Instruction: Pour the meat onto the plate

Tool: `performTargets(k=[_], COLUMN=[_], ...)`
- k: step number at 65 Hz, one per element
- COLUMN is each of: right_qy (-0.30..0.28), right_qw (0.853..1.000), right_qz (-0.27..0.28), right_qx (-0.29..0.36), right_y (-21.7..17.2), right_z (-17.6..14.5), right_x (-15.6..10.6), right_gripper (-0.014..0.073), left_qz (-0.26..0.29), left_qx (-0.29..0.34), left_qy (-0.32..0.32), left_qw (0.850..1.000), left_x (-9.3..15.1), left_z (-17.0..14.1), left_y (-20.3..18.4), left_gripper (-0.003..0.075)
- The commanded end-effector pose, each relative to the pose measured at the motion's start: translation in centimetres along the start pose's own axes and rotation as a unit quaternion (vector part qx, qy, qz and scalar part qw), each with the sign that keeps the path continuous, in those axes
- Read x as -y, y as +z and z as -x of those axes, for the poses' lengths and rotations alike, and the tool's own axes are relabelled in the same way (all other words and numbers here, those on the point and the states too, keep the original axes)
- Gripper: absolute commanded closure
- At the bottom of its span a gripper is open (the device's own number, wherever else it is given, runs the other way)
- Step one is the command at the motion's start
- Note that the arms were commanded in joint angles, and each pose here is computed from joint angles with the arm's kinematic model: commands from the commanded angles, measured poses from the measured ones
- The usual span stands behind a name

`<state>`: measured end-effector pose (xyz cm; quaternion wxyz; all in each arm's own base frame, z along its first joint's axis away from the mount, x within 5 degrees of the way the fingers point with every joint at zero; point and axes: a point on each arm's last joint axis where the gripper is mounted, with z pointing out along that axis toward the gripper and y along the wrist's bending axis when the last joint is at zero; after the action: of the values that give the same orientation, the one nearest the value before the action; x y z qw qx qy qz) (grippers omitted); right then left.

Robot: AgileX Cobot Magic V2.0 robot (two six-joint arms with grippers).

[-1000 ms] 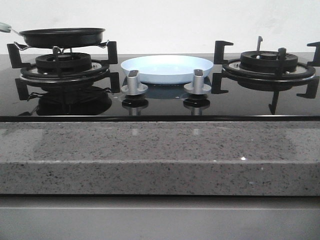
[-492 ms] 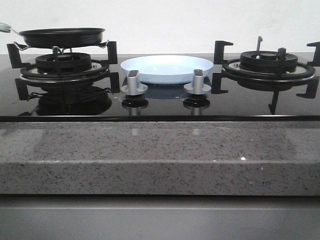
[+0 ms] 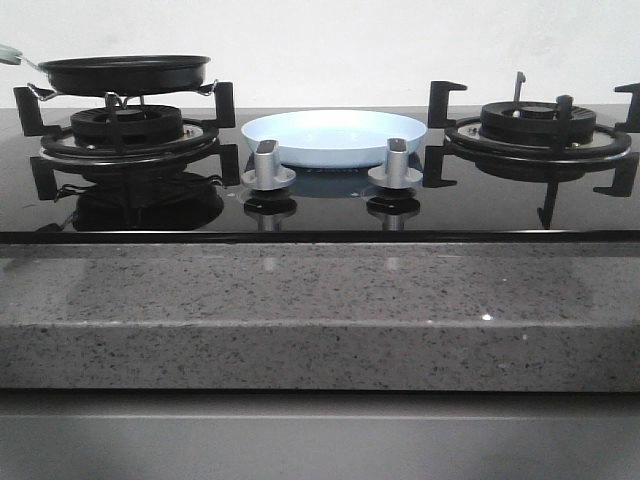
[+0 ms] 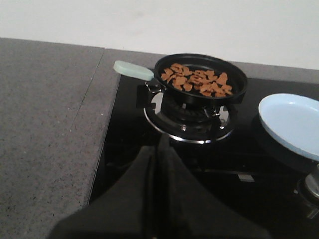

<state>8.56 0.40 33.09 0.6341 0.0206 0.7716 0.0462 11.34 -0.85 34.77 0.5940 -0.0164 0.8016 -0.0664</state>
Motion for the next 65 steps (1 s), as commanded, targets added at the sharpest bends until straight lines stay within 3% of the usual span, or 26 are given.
performTargets(k=[1,15,20,23,28,33,39,52,65], right_qy=[0.0,0.001,0.001,0.001,0.001,0.001,0.002,-0.012,-0.04], right_qw=[0.999,1.0,1.0,1.0,0.999,0.998,0.996,0.989,0.976], right_qz=[0.0,-0.001,-0.003,-0.004,-0.006,-0.007,-0.008,0.022,0.097], right_qx=[0.039,0.021,-0.004,-0.022,-0.046,-0.067,-0.093,-0.146,-0.193], right_y=[0.2,0.4,0.8,1.1,1.6,2.1,2.6,3.9,6.2], right_z=[1.6,1.4,1.1,1.0,0.7,0.7,0.9,2.5,4.5], right_x=[-0.1,-0.1,0.0,0.0,0.0,0.0,0.0,-1.0,-3.6], right_gripper=[0.0666,0.0662,0.0621,0.0551,0.0369,0.0212,0.0134,0.0188,0.0203], left_qz=[-0.006,-0.001,0.001,0.002,0.002,0.002,0.002,0.002,0.002], left_qx=[0.029,0.011,0.018,0.021,0.032,0.034,0.033,0.033,0.034], left_qy=[-0.005,-0.006,-0.003,-0.003,-0.003,-0.003,-0.003,-0.003,-0.003], left_qw=[1.0,1.0,1.0,1.0,0.999,0.999,0.999,0.999,0.999], left_x=[0.2,0.0,0.0,0.0,0.0,0.0,0.0,0.0,0.0], left_z=[1.5,1.4,1.5,1.6,1.8,1.8,1.8,1.8,1.8], left_y=[0.7,2.4,2.6,2.8,2.8,2.8,2.8,2.8,2.8], left_gripper=[0.0741,0.0715,0.06,0.0484,0.027,0.0151,0.0134,0.0135,0.0135])
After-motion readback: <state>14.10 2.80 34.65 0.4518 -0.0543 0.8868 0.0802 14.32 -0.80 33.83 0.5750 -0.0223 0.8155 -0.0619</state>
